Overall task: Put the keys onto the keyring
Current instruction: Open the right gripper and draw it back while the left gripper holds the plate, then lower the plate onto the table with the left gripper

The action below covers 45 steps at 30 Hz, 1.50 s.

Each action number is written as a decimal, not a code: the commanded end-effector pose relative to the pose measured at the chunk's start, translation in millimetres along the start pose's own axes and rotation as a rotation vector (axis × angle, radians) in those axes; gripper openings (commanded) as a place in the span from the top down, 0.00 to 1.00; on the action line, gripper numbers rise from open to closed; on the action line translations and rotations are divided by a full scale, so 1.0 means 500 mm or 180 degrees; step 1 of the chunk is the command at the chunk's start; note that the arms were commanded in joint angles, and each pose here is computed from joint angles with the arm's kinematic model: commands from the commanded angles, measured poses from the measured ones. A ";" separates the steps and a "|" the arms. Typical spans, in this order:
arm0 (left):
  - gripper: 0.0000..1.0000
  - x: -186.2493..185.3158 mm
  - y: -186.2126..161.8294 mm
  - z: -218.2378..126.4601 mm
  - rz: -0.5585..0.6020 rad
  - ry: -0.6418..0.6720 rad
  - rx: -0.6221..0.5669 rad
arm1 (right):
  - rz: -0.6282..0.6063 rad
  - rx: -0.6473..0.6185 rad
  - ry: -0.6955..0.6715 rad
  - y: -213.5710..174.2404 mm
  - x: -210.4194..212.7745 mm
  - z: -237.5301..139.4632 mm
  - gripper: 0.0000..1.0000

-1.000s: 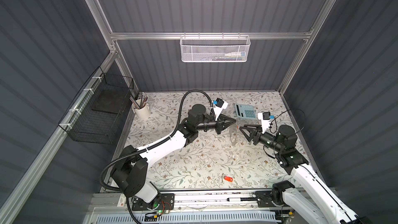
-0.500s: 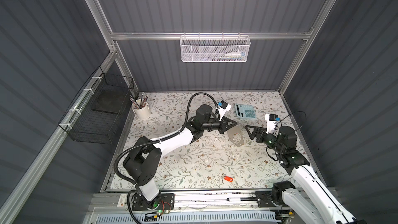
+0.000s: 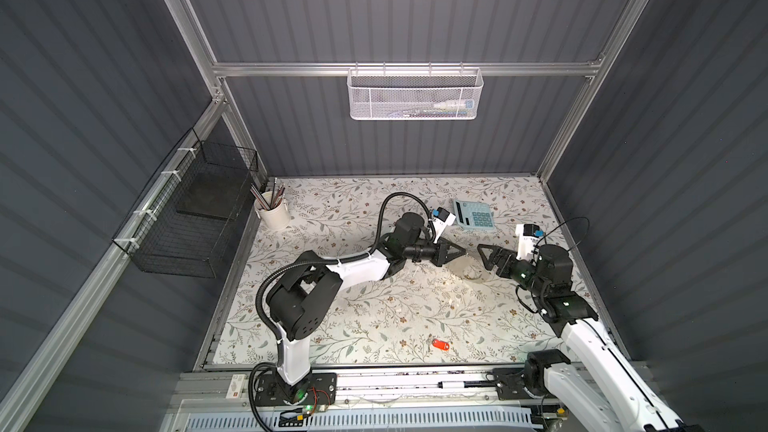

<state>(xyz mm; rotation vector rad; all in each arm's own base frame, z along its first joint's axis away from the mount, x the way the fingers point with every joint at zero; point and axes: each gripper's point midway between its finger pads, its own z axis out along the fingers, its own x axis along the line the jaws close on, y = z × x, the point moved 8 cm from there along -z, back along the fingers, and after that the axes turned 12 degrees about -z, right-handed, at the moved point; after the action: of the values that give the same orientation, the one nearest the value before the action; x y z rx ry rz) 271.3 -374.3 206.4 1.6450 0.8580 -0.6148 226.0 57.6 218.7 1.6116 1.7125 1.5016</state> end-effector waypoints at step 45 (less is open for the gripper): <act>0.86 0.147 -0.238 -0.146 -0.0729 0.0983 0.1055 | 0.0250 0.0310 0.0080 -0.051 -0.022 0.041 0.11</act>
<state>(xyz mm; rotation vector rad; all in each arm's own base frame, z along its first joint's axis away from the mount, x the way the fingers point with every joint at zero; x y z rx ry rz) 219.7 -281.6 109.2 1.9629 1.1788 -0.6946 232.4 61.6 187.9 1.7300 1.7816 1.4827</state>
